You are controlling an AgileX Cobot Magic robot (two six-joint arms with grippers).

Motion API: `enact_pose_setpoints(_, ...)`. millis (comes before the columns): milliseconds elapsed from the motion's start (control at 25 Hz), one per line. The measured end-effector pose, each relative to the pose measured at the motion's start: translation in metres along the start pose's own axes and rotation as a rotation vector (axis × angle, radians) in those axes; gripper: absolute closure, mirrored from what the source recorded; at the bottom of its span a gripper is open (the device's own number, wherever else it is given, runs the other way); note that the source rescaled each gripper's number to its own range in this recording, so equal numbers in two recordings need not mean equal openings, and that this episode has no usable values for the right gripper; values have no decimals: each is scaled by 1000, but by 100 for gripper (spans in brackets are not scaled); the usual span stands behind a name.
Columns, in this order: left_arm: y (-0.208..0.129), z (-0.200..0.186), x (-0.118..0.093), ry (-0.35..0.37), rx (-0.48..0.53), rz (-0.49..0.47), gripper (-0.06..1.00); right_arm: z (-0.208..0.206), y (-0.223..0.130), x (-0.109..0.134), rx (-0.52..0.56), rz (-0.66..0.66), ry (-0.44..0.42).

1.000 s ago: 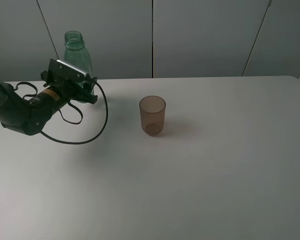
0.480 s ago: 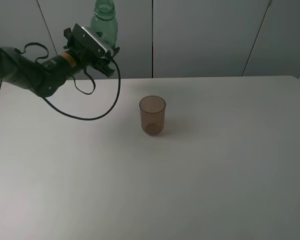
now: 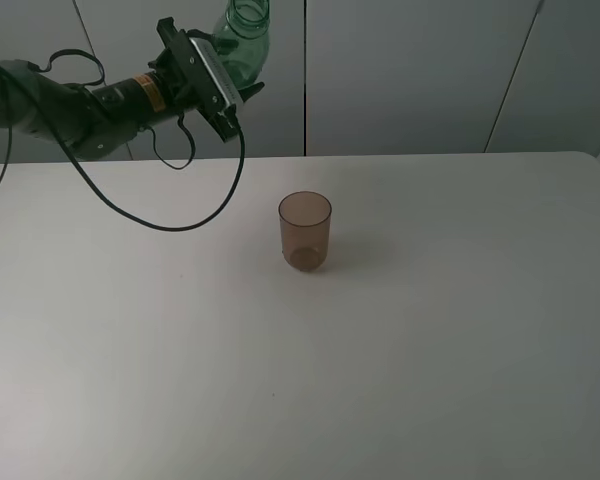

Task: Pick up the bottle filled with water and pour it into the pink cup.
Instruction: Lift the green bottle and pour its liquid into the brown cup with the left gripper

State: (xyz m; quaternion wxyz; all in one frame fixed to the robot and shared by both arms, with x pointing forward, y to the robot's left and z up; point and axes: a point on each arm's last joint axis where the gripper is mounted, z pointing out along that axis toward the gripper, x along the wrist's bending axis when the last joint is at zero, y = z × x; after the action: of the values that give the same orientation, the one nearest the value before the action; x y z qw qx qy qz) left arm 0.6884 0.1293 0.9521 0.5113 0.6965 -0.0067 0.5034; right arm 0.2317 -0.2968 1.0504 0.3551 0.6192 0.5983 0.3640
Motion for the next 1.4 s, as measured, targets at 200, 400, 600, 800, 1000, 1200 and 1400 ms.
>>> enact_pose_setpoints(200, 4, 0, -3, -33, -47, 37, 89, 0, 0, 0, 0, 0, 0)
enact_pose_setpoints(400, 5, 2, -7, -77, -74, 94, 89, 0, 0, 0, 0, 0, 0)
enact_pose_setpoints(600, 8, 3, -7, -89, -106, 190, 89, 0, 0, 0, 0, 0, 0)
enact_pose_setpoints(800, 3, 10, -7, -97, -114, 262, 89, 0, 0, 0, 0, 0, 0)
enact_pose_setpoints(1000, -11, 24, -16, -105, -110, 308, 89, 0, 0, 0, 0, 0, 0)
enact_pose_setpoints(1200, -17, 39, -25, -114, -135, 362, 89, 0, 0, 0, 0, 0, 0)
enact_pose_setpoints(1400, -23, 43, -36, -119, -164, 418, 89, 0, 0, 0, 0, 0, 0)
